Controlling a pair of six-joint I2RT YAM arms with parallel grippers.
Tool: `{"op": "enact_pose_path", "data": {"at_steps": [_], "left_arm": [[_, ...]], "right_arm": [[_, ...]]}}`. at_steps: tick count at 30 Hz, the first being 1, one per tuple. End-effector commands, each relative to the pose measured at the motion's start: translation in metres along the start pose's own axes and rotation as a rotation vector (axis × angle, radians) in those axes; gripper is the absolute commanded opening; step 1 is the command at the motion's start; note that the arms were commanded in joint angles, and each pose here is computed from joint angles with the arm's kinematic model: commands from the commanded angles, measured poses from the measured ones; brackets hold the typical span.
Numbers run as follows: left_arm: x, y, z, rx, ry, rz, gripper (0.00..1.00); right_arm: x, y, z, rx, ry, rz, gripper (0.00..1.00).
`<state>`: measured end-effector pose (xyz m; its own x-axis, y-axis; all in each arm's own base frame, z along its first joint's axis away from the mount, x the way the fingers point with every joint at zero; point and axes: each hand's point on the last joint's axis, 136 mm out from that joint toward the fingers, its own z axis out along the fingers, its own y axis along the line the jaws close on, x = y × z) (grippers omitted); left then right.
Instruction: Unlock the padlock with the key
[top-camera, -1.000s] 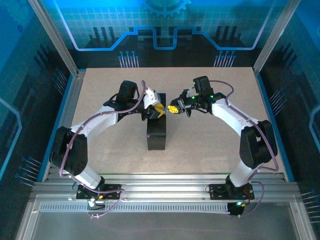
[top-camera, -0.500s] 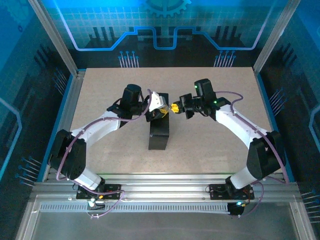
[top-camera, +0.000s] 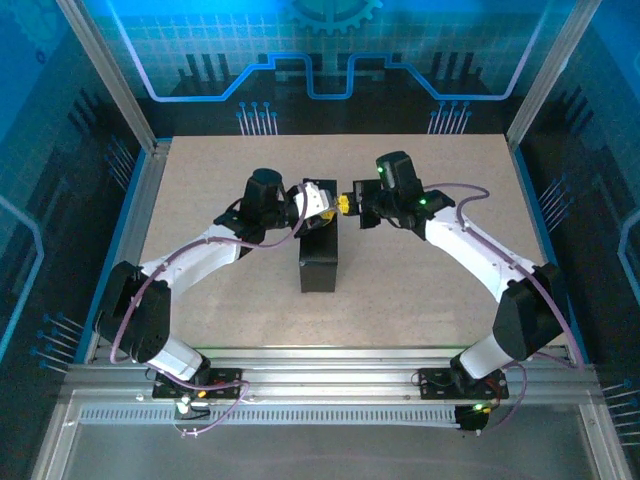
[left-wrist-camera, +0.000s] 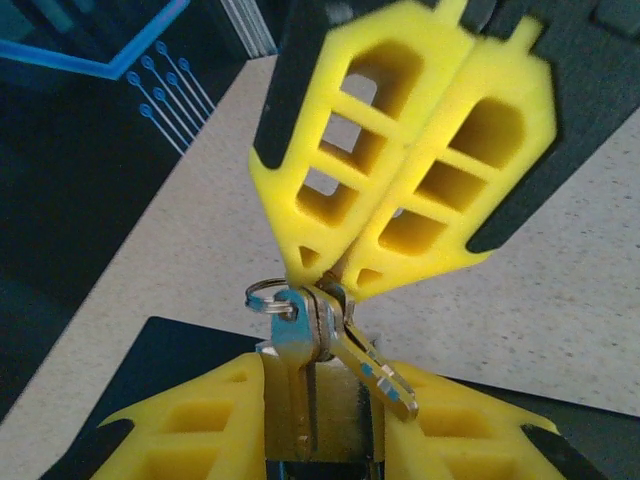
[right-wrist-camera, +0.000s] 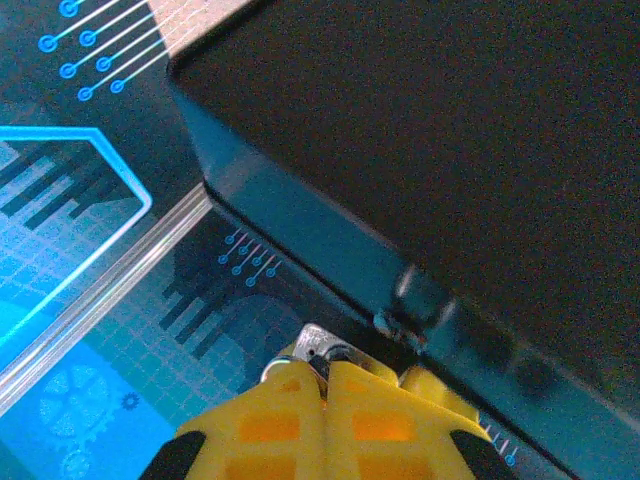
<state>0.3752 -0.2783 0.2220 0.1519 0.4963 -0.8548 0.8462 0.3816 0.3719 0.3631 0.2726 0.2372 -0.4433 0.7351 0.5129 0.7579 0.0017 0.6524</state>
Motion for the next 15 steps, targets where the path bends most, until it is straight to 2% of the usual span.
{"op": "enact_pose_path", "data": {"at_steps": [1,6,15], "left_arm": [[-0.022,-0.014,0.011,0.018,-0.079,0.08,0.0],[-0.023,-0.009,0.013,-0.009,-0.1,0.039,0.0],[-0.035,-0.006,0.02,0.021,-0.174,-0.085,0.0]], "right_arm": [[0.101,-0.003,-0.011,0.03,0.339,-0.1,0.0],[0.098,0.0,-0.017,0.022,0.336,-0.131,0.0],[0.095,0.017,-0.027,0.005,0.336,-0.231,0.0]]}}
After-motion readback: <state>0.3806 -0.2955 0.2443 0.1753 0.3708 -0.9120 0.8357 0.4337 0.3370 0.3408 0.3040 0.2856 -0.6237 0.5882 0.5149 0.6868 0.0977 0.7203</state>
